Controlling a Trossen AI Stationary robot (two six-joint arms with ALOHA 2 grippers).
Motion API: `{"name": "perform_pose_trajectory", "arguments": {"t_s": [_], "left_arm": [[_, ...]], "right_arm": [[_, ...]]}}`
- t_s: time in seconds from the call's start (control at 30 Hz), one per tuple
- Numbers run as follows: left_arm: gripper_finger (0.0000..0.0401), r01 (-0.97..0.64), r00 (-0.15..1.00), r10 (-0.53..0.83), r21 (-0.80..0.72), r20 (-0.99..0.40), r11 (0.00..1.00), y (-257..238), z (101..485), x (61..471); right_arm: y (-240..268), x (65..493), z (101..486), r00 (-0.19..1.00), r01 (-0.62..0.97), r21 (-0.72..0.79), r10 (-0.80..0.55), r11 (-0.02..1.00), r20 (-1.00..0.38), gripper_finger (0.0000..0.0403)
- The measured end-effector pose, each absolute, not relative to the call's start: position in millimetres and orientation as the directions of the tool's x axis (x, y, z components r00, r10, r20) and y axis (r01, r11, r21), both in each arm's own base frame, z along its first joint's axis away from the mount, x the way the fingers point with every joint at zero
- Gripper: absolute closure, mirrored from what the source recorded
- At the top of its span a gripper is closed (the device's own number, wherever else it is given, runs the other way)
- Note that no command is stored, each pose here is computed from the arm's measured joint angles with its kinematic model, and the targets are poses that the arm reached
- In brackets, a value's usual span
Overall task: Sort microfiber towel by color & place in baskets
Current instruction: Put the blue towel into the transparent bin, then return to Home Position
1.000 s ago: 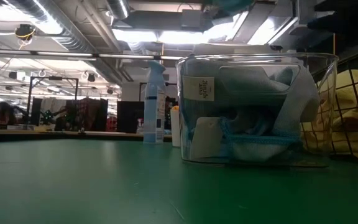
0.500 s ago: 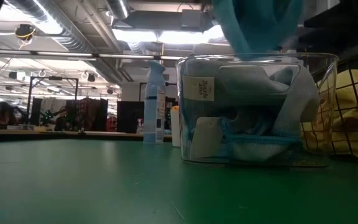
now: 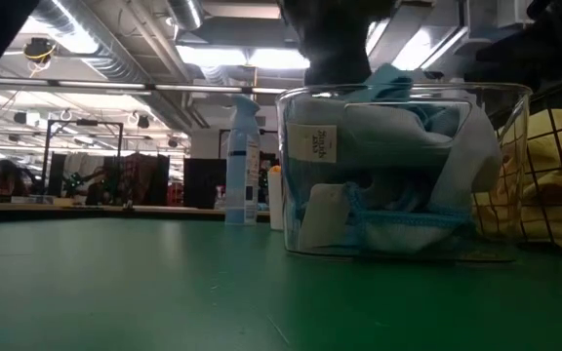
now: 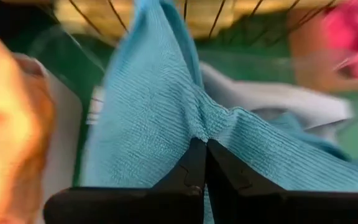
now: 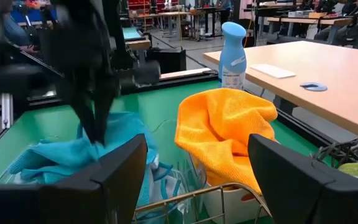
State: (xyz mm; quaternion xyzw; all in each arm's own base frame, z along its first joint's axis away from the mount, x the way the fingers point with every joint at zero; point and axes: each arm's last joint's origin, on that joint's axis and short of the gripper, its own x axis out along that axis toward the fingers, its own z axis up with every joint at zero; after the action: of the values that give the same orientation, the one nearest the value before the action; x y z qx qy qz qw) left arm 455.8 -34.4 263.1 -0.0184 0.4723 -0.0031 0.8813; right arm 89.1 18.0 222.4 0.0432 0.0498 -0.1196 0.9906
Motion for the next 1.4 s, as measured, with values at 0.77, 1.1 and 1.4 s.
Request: {"name": "perform_pose_trajectory", "arguments": {"t_s": [0.77, 1.1, 1.4], "left_arm": [[0.0367, -0.055, 0.413, 0.059, 0.040, -0.909, 0.998, -31.8, 188.1, 476.7], [0.0326, -0.056, 0.405, 0.065, 0.046, -0.912, 0.997, -31.6, 194.0, 476.2], [0.0324, -0.057, 0.454, 0.060, 0.039, -0.889, 0.998, -31.9, 244.3, 480.1]], "right_arm": [[10.5, 92.7, 230.7, 0.977, 0.207, -0.025, -0.208, 0.978, -0.038, 0.0126], [-7.2, 94.5, 225.6, 0.977, 0.193, -0.009, -0.193, 0.981, -0.093, 0.0126], [-8.2, 93.3, 216.6, 0.969, 0.177, 0.063, -0.162, 0.982, -0.187, 0.0126]]}}
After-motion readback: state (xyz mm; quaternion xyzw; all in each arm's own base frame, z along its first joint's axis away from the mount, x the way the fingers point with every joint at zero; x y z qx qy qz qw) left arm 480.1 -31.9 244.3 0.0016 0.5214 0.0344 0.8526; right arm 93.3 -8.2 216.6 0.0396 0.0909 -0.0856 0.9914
